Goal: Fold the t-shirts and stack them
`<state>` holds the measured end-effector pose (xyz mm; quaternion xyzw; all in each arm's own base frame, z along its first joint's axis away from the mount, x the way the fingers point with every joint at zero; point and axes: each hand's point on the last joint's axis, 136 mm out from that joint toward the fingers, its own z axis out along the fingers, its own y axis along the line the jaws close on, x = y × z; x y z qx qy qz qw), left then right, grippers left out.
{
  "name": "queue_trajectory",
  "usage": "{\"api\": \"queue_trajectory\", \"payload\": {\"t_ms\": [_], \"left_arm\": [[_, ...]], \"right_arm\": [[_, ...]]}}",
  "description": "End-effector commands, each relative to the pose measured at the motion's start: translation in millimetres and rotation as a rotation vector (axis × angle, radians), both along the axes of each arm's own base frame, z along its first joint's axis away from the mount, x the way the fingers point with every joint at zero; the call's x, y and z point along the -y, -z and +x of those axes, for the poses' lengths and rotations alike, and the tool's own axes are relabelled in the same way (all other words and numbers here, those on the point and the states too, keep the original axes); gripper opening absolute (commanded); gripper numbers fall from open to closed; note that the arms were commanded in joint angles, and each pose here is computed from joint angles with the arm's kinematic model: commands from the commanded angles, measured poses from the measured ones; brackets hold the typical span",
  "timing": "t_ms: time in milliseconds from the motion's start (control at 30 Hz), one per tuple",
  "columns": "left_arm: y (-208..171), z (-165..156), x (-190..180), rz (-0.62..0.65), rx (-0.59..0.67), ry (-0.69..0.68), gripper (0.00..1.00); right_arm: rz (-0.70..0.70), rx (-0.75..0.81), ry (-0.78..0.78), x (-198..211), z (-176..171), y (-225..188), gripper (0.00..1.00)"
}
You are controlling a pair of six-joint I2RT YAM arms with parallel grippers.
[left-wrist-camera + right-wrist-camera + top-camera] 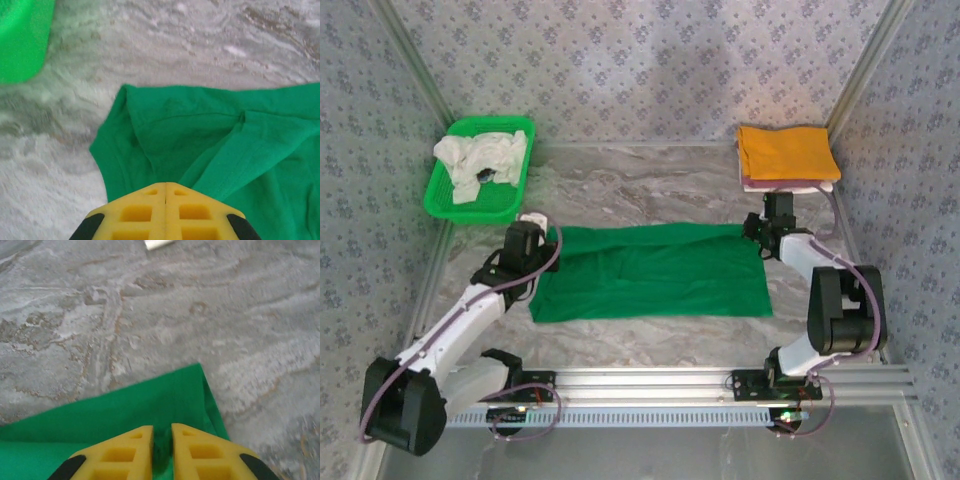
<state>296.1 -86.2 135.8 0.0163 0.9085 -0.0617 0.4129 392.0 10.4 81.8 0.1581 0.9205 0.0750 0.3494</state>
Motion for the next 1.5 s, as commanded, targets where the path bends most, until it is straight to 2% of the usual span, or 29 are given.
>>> {"api": "queue_trajectory", "payload": {"t_ms": [0,67,100,167,300,400,533,633,800,900,1133,1367,1400,1467], "left_arm": [[-1.0,-19.4,4.7,-0.072,0.000,0.001,0.11],[0.6,-29.8,2.6,-0.082,0.005,-0.004,0.19],[0.0,-34.0,3.9,-0.104,0.015,0.003,0.20],[-4.8,-38.8,7.6,-0.135,0.044,0.032,0.20],[-29.5,-23.8,19.7,-0.131,0.098,0.094,0.26],[-34.4,3.4,38.0,-0.098,0.008,0.156,0.32],[-23.5,46.4,63.3,-0.119,-0.129,0.223,0.41],[-10.2,70.6,72.8,-0.110,-0.182,0.247,0.46],[17.9,81.0,96.1,-0.092,-0.321,0.354,0.52],[37.9,76.2,105.8,-0.093,-0.381,0.381,0.52],[79.2,51.1,108.1,-0.129,-0.520,0.349,0.53],[97.4,44.7,102.4,-0.109,-0.568,0.317,0.55],[97.0,44.1,103.0,-0.111,-0.568,0.319,0.53],[95.9,43.2,104.1,-0.120,-0.562,0.323,0.42]], "right_arm": [[0.017,-0.079,0.069,9.1,-28.3,0.5,0.22],[0.026,-0.099,0.087,10.7,-40.5,1.2,0.28],[0.014,-0.120,0.116,15.8,-46.9,0.9,0.32],[0.018,-0.127,0.139,20.4,-48.9,-4.4,0.32],[0.062,-0.090,0.051,-2.5,-27.0,-23.9,0.34],[0.033,-0.076,-0.027,-24.6,-9.9,-31.0,0.35],[0.060,-0.066,-0.092,-46.8,5.5,-27.7,0.36],[0.035,-0.078,-0.137,-57.9,9.7,-22.8,0.37],[0.019,-0.125,-0.156,-59.5,9.6,-8.1,0.37],[0.010,-0.137,-0.145,-57.0,7.7,-3.3,0.37],[0.011,-0.164,-0.123,-54.3,7.8,8.5,0.37],[0.026,-0.184,-0.110,-52.8,6.8,19.4,0.37],[0.026,-0.182,-0.110,-52.5,6.5,19.5,0.37],[0.020,-0.190,-0.103,-50.3,5.0,22.3,0.37]]}}
